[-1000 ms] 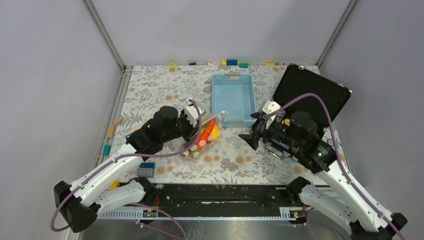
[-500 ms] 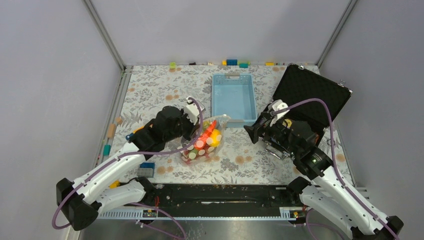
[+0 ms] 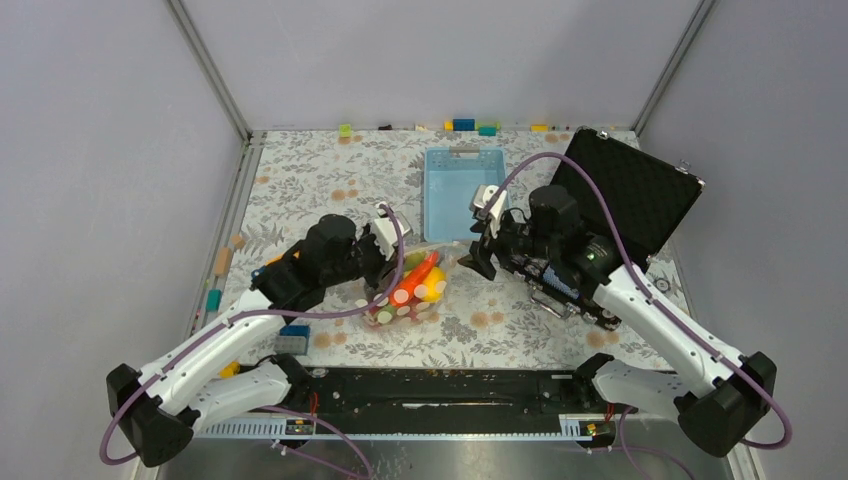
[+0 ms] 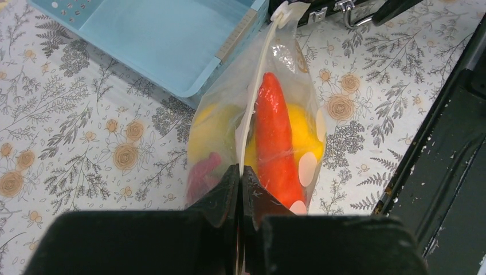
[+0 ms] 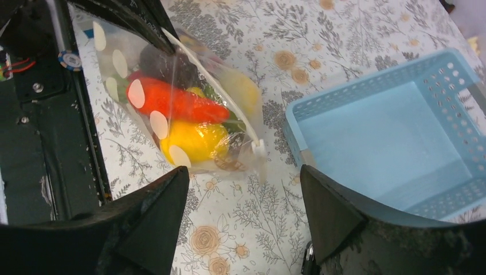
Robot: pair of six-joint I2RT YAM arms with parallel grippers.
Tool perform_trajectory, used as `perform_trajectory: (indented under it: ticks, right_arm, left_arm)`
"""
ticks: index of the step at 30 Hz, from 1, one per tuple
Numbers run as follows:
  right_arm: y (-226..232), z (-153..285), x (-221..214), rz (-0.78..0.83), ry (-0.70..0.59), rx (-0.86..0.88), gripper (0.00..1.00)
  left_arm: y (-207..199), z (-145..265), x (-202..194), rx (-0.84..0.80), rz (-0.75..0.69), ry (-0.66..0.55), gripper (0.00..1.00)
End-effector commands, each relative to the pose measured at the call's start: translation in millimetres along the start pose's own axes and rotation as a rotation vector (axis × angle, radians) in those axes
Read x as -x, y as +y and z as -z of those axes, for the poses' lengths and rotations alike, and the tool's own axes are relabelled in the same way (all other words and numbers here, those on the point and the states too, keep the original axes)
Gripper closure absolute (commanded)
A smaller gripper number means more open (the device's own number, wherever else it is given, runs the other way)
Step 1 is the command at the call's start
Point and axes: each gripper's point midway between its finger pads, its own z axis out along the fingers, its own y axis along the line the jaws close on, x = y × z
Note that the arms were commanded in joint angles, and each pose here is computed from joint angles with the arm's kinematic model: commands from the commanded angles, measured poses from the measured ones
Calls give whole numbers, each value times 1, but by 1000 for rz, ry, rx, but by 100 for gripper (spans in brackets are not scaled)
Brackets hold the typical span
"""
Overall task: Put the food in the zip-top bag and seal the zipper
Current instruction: Zip the zipper food storage bag at the center of the board.
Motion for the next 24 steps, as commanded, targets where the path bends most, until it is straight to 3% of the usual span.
perform_trajectory:
  ticks: [1,4,9,14,18,24]
  right_arm:
    - [17,-5,0,76,21,152,24]
    - [18,-12,-3,81,38,187,34]
    - [18,-20,-1,87,40,226,35]
    - [15,-27,-1,78,52,233,62]
    - [18,-32,-2,76,47,270,63]
    - [18,-31,-7,38,86,268,90]
  left_arm:
    - [-5,13,35,-30,-53,-128,100]
    - [-6,13,33,-32,-50,-127,100]
    - [-6,13,31,-30,-48,-126,100]
    - [-7,14,29,-33,-45,-125,100]
    - [-10,15,31,-48,-51,-145,100]
    - [18,20,40,125,31,-169,100]
